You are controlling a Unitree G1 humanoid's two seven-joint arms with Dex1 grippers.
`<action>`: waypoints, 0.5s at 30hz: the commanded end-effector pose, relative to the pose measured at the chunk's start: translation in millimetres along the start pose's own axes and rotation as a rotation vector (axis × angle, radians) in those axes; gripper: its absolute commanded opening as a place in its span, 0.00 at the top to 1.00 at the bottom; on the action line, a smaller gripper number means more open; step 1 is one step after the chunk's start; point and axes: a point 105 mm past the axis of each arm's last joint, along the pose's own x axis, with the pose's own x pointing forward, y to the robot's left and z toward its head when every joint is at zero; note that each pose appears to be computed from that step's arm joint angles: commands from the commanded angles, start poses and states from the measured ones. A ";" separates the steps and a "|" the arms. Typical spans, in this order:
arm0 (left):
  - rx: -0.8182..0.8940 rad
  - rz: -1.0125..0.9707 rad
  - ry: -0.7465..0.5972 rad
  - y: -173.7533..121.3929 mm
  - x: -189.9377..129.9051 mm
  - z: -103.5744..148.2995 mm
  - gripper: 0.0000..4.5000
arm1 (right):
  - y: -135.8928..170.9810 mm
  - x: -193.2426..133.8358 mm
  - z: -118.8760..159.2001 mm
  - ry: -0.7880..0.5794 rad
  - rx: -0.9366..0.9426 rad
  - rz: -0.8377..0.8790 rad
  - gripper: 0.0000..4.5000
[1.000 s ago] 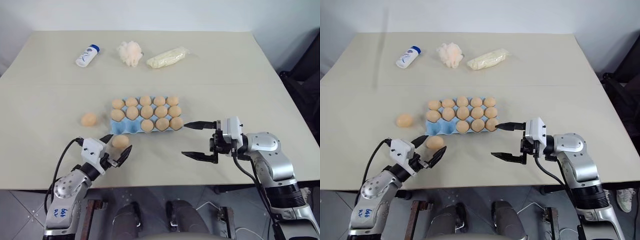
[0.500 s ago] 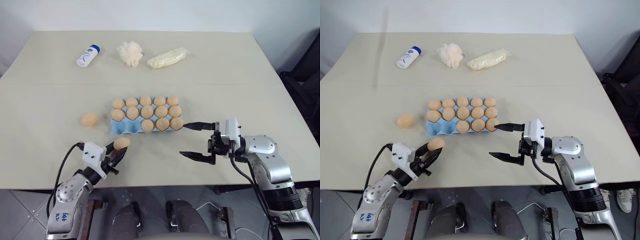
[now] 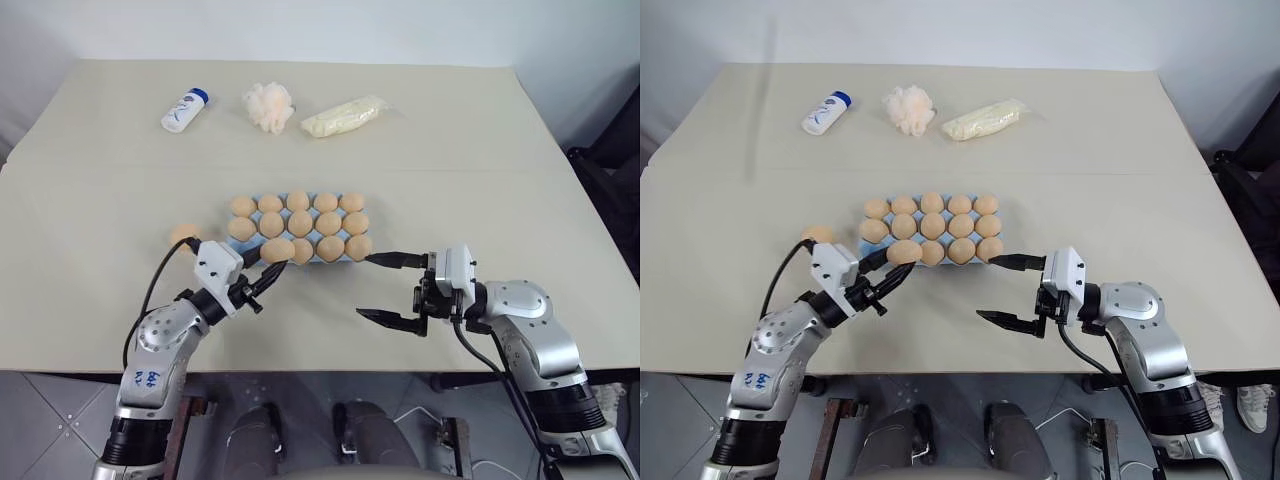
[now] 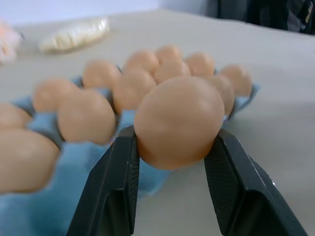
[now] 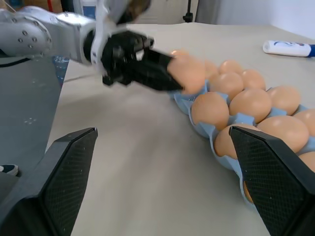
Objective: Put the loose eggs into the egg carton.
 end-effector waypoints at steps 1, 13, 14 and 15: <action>0.051 0.027 -0.053 9.5 4.4 14.2 0.44 | 0.0 -2.9 11.2 -0.023 -0.046 -0.026 0.00; 0.122 0.097 -0.057 28.7 -33.3 24.8 0.00 | 1.6 -1.9 8.8 -0.029 -0.039 -0.040 0.00; 0.129 0.094 -0.049 30.5 -39.5 25.4 0.00 | 1.6 -1.9 8.7 -0.028 -0.039 -0.037 0.00; 0.138 0.088 -0.033 32.7 -48.0 25.2 0.00 | 1.5 -1.9 8.7 -0.028 -0.037 -0.033 0.00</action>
